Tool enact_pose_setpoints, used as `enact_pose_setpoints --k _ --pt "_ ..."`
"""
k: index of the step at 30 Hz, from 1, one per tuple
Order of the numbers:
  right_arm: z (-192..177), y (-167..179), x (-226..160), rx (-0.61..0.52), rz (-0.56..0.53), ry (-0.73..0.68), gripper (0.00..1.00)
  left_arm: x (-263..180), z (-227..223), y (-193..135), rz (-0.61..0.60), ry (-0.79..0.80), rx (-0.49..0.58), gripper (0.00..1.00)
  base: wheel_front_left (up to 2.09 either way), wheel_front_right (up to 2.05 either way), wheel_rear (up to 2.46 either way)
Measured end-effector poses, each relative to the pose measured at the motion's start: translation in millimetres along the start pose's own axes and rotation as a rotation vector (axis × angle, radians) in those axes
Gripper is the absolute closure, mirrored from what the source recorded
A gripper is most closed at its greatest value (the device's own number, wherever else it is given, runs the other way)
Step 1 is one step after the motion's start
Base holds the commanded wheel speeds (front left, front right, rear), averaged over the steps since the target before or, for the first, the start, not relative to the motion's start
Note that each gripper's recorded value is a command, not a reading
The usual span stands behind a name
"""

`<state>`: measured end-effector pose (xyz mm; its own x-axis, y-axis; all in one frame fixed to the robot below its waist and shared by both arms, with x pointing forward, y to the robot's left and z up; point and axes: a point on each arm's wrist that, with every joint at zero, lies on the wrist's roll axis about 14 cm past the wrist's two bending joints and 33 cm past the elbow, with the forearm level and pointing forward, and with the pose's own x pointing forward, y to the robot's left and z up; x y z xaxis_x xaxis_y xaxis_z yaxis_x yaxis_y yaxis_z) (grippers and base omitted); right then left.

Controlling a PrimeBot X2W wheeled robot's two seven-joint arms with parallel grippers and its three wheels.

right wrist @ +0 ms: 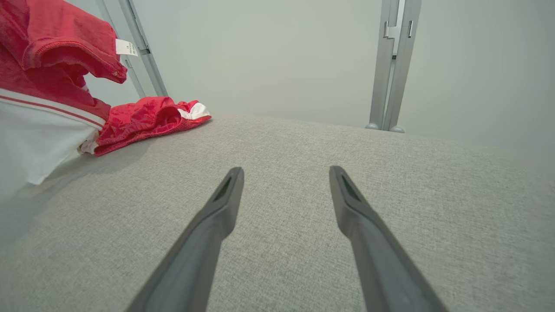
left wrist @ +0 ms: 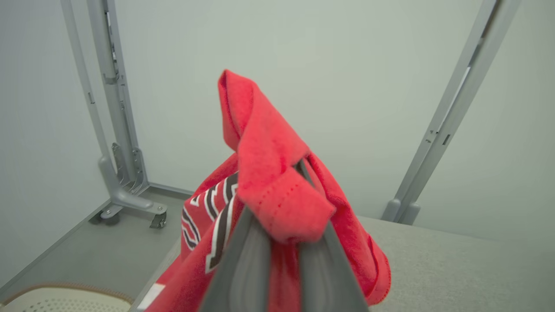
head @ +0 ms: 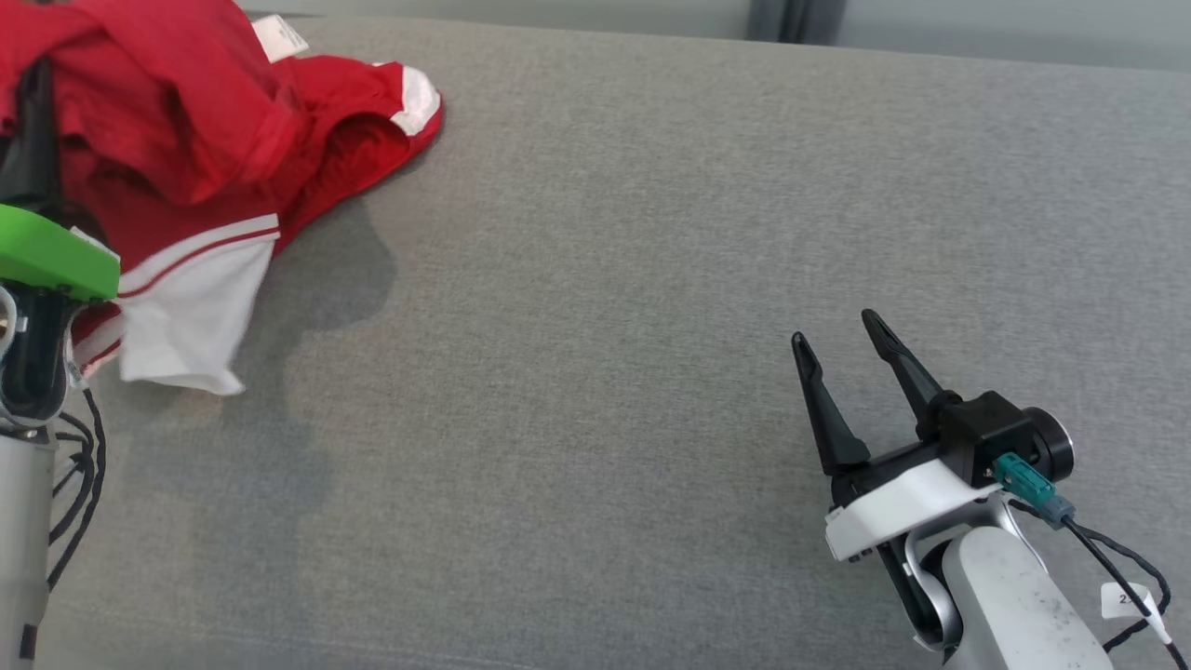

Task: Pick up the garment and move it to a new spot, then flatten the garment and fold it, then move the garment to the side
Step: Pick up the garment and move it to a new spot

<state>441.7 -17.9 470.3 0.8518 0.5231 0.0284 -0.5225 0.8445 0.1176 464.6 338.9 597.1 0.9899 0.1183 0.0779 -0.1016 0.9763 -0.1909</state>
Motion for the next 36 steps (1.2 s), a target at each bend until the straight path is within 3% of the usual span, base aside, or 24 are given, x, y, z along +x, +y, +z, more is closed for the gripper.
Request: enact_pose_setpoints --k 10,21,25,29,31,36 --pt "33 -22 -37 -0.001 -0.122 -0.071 0.0 -11 67 -145 -0.41 -0.096 -0.057 1.0 0.0 0.0 0.0" --pt "75 -58 -95 -0.051 -0.301 -0.177 0.0 -60 71 -278 -0.816 -0.017 -0.197 1.0 0.0 0.0 0.0" --pt "84 -68 -118 -0.067 -0.367 -0.202 0.0 -84 42 -325 -0.968 0.115 -0.249 1.0 0.0 0.0 0.0" --pt "90 -79 -140 -0.075 -0.434 -0.218 0.0 -97 7 -356 -1.047 0.241 -0.24 1.0 0.0 0.0 0.0" --pt "90 -82 -150 -0.076 -0.462 -0.219 0.0 -102 -18 -366 -1.066 0.318 -0.199 1.0 0.0 0.0 0.0" --pt "94 -90 -168 -0.084 -0.516 -0.227 0.0 -93 -73 -380 -1.015 0.469 -0.235 1.0 0.0 0.0 0.0"
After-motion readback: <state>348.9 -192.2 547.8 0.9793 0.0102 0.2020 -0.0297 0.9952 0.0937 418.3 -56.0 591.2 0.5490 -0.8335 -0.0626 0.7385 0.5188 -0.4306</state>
